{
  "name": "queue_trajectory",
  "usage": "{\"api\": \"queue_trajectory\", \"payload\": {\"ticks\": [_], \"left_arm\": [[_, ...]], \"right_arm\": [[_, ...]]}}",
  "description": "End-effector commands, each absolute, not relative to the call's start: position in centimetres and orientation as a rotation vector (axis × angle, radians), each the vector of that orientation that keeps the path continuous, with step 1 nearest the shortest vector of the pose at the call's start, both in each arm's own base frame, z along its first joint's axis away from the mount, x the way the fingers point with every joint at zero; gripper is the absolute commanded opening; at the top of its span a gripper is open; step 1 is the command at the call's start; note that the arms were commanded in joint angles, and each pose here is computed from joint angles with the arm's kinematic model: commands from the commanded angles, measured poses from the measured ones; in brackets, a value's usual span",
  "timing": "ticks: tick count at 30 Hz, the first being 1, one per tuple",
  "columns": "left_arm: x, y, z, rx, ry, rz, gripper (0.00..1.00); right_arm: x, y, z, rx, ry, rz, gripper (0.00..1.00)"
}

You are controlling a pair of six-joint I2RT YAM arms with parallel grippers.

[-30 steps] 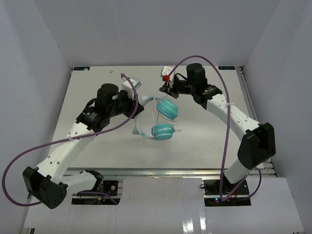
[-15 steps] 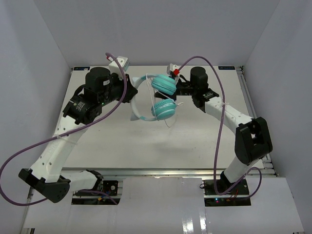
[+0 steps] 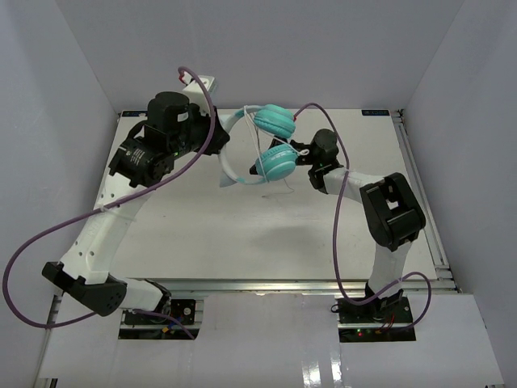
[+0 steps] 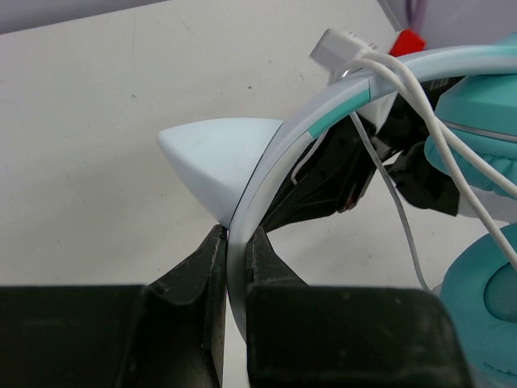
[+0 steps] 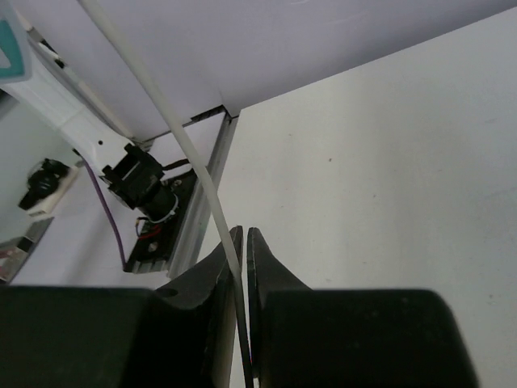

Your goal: Wrap the headphones

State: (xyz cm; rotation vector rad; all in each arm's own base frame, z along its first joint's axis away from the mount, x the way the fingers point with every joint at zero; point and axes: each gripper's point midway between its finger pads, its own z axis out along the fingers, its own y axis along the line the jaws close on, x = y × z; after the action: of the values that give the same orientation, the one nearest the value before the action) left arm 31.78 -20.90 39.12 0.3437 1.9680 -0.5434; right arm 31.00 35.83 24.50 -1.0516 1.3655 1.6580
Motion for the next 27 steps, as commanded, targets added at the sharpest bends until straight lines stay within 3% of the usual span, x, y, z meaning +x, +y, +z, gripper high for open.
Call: {"api": "queue_trajectory", "payload": {"ticks": [1,21,27], "left_arm": [[31.1,-21.0,45.6,0.281,1.808,-0.629,0.0],[35.5,-19.1,52.0,0.178,1.664,-0.434,0.0],[37.0,-17.2,52.4,0.113,1.643,-0.325,0.0]], "right_arm": [[28.8,36.1,28.0,-1.089,1.202,1.743,0.13],[18.7,37.7,24.6,-1.206,1.203,1.901,0.21],[17.4,36.7,24.8,-1.209,1.212,1.893,0.1]]}}
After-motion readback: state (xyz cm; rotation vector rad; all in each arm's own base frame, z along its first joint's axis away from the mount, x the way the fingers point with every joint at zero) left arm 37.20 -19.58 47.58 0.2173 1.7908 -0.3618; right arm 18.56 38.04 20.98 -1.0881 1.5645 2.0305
